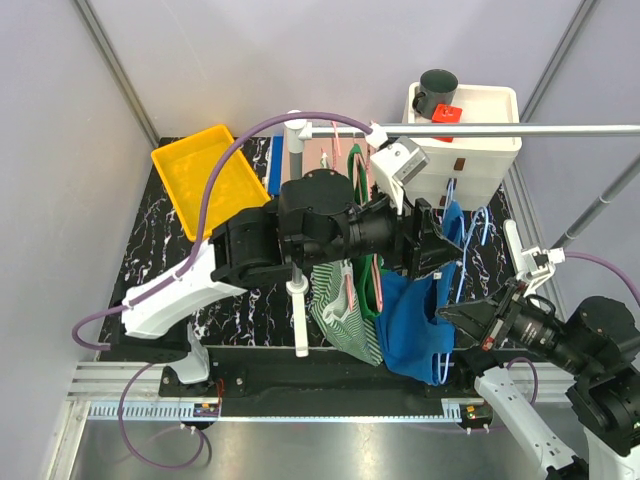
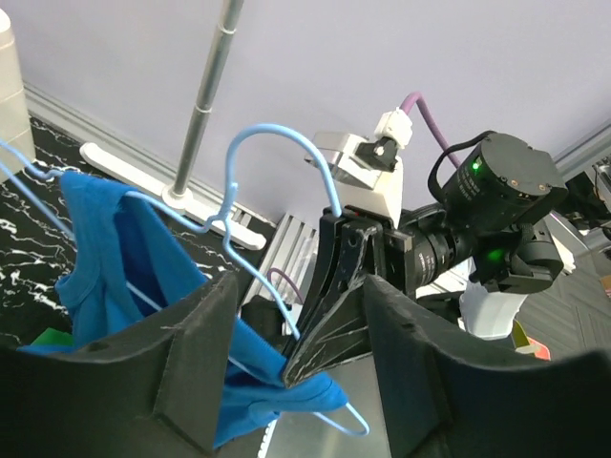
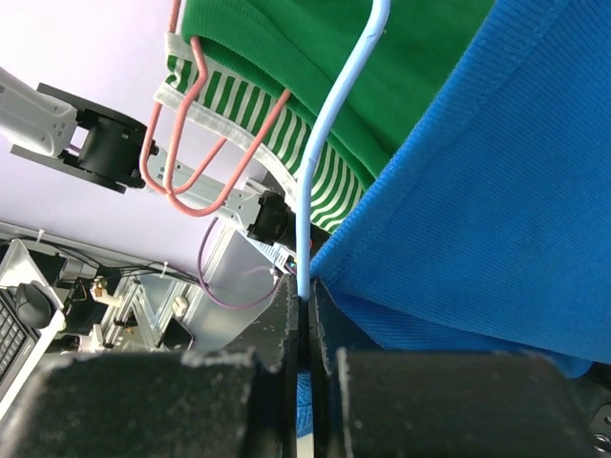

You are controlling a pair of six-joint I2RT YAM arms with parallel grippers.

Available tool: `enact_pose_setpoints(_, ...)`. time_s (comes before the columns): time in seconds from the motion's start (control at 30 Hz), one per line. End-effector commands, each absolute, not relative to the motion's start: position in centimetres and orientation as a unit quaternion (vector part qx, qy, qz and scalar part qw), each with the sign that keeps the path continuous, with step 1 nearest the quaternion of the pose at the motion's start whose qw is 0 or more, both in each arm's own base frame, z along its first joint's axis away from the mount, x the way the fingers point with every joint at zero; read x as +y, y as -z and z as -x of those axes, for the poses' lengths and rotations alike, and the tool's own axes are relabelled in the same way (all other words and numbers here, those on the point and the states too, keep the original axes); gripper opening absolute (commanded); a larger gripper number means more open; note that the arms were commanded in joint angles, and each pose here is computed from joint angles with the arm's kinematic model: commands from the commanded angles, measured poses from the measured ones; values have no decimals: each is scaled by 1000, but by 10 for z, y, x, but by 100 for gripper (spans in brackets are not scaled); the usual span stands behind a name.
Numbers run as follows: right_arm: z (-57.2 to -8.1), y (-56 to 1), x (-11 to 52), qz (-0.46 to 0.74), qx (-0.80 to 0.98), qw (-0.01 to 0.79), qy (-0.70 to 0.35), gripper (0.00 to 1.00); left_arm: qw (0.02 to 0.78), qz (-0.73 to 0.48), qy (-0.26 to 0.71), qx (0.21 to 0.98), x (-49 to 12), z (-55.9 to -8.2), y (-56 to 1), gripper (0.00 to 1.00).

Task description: Remove the tank top from the hanger

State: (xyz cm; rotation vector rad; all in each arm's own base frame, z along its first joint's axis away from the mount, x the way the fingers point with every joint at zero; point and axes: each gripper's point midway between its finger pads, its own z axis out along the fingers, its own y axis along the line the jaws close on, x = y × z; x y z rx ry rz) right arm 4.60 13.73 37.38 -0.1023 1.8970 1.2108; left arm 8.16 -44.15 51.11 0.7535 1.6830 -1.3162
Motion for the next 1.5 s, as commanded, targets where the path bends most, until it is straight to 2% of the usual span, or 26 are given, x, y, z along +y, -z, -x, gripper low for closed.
enact_pose_setpoints(0.0,-58,-390,137,57,735,475,-482,0,439,-301,550,643,-448,-80,-532,54)
enact_pose_setpoints(0.17,-67,-396,140,55,733,476,-482,0,434,-303,527,665,-452,-85,-507,51)
enact_pose_setpoints(0.47,-82,-405,145,52,728,484,-484,0,391,-268,536,699,-467,-101,-484,52)
enact_pose_setpoints(0.8,-92,-405,155,78,726,476,-491,0,336,-235,542,734,-476,-112,-455,32)
enact_pose_setpoints(1.0,-96,-403,162,81,720,468,-507,0,324,-238,540,739,-482,-112,-445,37)
enact_pose_setpoints(1.17,-92,-404,163,88,715,467,-513,0,330,-223,533,746,-482,-128,-442,36)
enact_pose_setpoints(1.27,-89,-402,165,93,714,461,-519,0,322,-228,539,745,-488,-126,-442,31)
enact_pose_setpoints(1.37,-86,-402,167,98,712,452,-528,0,330,-228,537,742,-487,-128,-444,20)
enact_pose_setpoints(1.4,-84,-403,167,99,712,451,-530,0,336,-229,534,741,-485,-130,-445,2)
enact_pose_setpoints(1.47,-82,-404,167,95,711,448,-534,0,342,-229,532,740,-483,-132,-447,0)
